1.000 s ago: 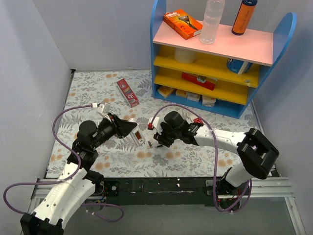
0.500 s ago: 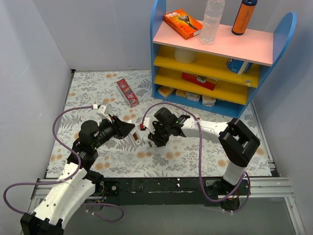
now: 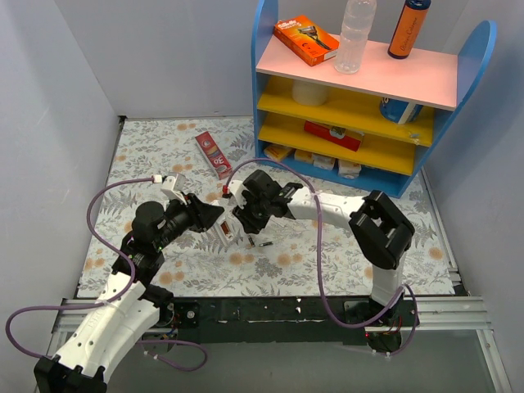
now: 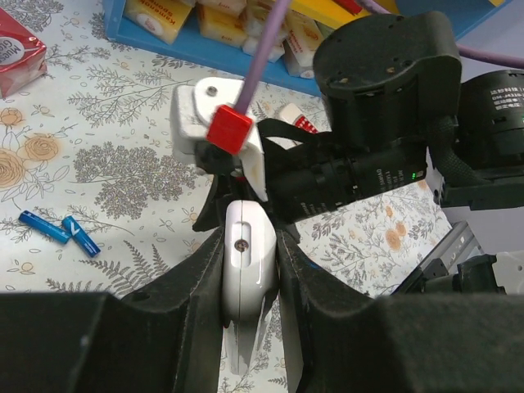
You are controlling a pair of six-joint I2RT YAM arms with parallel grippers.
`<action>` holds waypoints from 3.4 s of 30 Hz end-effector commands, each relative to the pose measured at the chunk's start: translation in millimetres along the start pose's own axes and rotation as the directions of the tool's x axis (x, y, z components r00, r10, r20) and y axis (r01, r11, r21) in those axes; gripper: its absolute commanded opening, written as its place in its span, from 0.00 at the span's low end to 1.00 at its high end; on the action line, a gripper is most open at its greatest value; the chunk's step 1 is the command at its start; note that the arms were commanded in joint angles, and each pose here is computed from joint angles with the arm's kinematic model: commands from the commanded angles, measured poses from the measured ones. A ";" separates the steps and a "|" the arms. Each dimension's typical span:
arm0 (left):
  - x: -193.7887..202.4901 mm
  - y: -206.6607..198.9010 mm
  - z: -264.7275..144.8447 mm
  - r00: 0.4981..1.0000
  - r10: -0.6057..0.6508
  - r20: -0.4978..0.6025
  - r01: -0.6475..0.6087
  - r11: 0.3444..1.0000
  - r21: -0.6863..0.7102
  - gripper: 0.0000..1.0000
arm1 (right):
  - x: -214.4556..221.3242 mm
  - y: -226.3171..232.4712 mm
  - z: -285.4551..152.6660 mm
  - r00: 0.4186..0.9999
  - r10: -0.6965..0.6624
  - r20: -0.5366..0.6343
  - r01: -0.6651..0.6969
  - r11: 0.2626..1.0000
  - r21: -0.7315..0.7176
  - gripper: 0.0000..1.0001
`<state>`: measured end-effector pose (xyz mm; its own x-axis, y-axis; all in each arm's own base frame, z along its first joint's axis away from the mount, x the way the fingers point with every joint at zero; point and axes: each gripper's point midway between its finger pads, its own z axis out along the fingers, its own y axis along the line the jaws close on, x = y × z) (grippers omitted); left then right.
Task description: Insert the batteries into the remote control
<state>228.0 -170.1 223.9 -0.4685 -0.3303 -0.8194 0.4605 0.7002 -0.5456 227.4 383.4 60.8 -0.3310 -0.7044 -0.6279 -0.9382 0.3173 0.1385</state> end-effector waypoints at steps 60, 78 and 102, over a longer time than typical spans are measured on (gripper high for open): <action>-0.4 11.0 6.6 0.981 -0.182 0.062 0.185 0.982 -0.047 0.00 | 33.4 -19.2 -49.0 0.996 -0.081 -0.036 0.087 0.970 0.228 0.41; 6.0 12.4 9.3 0.981 -0.189 0.046 0.191 0.981 -0.041 0.00 | 49.0 -1.6 -13.0 0.960 -0.196 -0.198 0.195 0.980 -0.028 0.40; 20.5 8.0 13.8 0.965 -0.260 0.025 0.259 0.965 0.026 0.00 | 31.9 -4.6 -31.2 0.973 -0.204 -0.111 0.216 0.970 0.115 0.01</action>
<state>233.0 -173.8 187.4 -0.5699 -0.4943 -0.6564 0.2914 0.6253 -0.7239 215.7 329.1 24.9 -0.1600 -0.8869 -0.4333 -0.9791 0.1983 -0.0443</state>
